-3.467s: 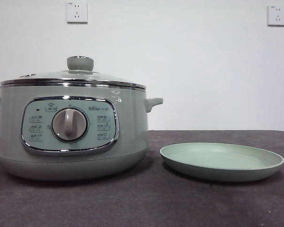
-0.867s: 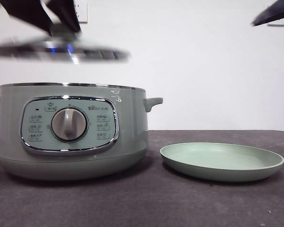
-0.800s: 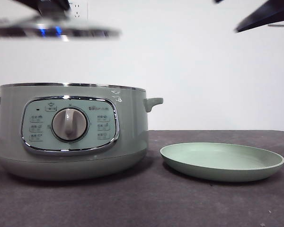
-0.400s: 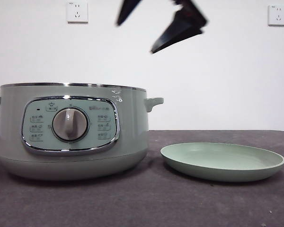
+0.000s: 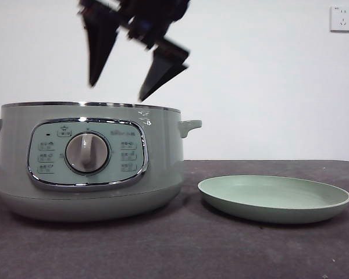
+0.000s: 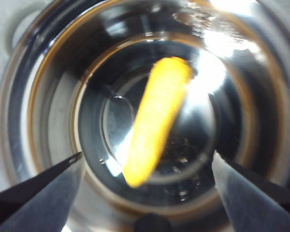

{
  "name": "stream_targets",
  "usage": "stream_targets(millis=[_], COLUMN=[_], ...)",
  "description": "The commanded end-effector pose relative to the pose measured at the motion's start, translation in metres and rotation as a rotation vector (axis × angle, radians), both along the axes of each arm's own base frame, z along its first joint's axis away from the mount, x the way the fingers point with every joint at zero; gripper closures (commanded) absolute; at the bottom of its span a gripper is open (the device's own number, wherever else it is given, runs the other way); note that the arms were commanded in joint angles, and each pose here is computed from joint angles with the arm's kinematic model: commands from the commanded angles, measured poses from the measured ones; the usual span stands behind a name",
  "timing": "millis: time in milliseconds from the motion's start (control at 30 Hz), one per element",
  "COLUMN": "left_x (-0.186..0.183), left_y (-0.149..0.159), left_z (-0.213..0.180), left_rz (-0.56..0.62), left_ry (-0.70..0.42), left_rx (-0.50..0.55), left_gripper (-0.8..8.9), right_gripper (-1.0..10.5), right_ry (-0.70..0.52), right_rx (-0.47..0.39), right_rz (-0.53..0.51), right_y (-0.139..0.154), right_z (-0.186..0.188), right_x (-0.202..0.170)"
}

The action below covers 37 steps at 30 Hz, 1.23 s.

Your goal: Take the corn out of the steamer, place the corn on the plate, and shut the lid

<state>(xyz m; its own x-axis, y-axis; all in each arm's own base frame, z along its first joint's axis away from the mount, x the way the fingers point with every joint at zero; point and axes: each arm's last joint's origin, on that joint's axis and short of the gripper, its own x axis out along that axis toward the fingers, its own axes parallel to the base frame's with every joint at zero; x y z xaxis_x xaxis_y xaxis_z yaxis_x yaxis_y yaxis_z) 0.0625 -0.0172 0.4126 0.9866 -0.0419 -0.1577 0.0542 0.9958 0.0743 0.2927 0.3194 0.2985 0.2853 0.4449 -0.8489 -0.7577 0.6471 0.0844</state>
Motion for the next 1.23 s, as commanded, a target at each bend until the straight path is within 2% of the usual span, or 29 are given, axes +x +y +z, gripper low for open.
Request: stream_targets(millis=[33,167,433,567,733,767,1033,1233], left_x=[-0.002,-0.003,-0.003,-0.003,-0.003,-0.003,-0.002,0.015], left_y=[0.001,0.001,0.001,0.001,0.002,0.002,0.001,-0.007], left_z=[0.006,0.005,0.003,0.002,0.000,-0.001,-0.001,-0.002], left_rz=[0.000,-0.003,-0.003,-0.004,-0.004,-0.004,-0.004,-0.020], left_ry=[-0.043,-0.034,-0.013,-0.002,0.021,0.025,0.035,0.060], left_rx=[-0.006,-0.003,0.006,0.012,0.023,0.024,0.029,0.038], left_gripper=[8.22,8.22,8.22,8.22,8.22,8.22,8.22,8.22], right_gripper=[5.1,5.1,5.2,6.6,9.5,9.6,9.6,9.6], right_ry=[-0.003,-0.028,-0.018,-0.015,-0.022,-0.025,-0.072,-0.085], right_rx=[-0.063,-0.126,-0.134,-0.139,-0.131,-0.127,-0.058,-0.055], right_rz=[0.018,0.030,0.031,0.031,0.034,0.036,0.006,-0.025], right_y=[0.015,0.027,0.039,0.041,0.044,0.045,0.031,-0.007], right_z=[-0.023,-0.047,-0.078,-0.086,-0.086,-0.086,-0.036,0.019], right_x=[0.002,0.006,0.016,0.019,0.017,0.017,0.006,-0.009])
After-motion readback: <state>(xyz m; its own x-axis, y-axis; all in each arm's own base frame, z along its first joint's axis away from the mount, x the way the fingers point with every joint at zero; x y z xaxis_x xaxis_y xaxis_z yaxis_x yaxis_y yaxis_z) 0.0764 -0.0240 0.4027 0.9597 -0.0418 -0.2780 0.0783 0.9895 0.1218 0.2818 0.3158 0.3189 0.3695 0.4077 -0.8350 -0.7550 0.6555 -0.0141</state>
